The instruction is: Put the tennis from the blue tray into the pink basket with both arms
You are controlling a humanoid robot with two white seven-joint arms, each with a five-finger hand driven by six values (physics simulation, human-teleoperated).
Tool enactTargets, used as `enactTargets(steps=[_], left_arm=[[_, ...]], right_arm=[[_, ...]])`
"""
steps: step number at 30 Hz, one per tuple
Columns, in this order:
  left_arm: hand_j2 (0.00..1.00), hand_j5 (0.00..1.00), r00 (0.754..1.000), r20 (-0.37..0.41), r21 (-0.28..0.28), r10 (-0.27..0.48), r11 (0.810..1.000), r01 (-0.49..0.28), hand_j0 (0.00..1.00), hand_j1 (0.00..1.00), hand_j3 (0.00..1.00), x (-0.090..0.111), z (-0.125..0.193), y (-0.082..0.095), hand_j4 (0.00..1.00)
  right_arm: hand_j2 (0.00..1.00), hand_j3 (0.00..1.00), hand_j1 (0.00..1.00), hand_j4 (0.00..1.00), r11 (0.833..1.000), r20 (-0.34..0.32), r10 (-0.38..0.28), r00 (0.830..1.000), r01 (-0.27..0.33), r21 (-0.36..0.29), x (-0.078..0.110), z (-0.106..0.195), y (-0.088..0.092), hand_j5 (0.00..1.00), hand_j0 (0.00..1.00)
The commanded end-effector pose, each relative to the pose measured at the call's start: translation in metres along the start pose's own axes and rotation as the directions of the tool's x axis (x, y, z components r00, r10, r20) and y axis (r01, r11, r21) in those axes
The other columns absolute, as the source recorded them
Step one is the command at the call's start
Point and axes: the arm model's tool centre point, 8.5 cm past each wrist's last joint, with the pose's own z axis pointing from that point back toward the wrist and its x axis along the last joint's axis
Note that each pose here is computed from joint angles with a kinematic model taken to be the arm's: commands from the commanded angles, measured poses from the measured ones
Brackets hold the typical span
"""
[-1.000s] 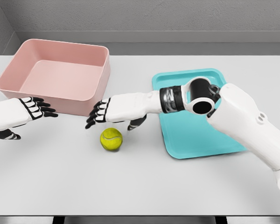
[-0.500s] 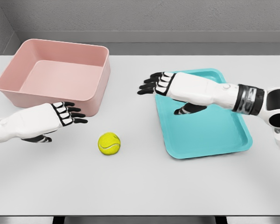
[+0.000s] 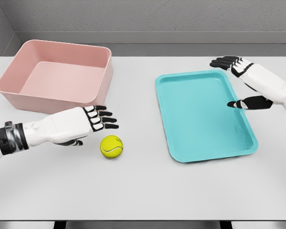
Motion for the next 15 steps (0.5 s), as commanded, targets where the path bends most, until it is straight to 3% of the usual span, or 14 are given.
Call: enactTargets(steps=[1,4,15], left_arm=[[1.00,1.00,0.999,0.034,-0.018,0.020,1.000,-0.019,1.00,1.00,1.00,0.010,-0.011,-0.011,1.00],[1.00,1.00,0.998,0.063,-0.028,0.015,1.000,-0.014,1.00,1.00,1.00,0.014,-0.018,-0.011,1.00],[1.00,1.00,0.994,0.106,-0.054,0.016,0.998,-0.010,1.00,1.00,1.00,0.021,-0.027,-0.015,1.00]], right_arm=[[1.00,1.00,1.00,1.00,1.000,-0.024,-0.017,1.000,0.017,-0.025,-0.007,0.005,-0.001,1.00,1.00],[1.00,1.00,1.00,1.00,0.998,-0.066,-0.061,0.996,0.059,-0.027,-0.023,0.010,0.006,1.00,1.00],[1.00,1.00,1.00,1.00,0.998,-0.069,-0.065,0.995,0.064,-0.020,-0.024,0.011,0.009,1.00,1.00]])
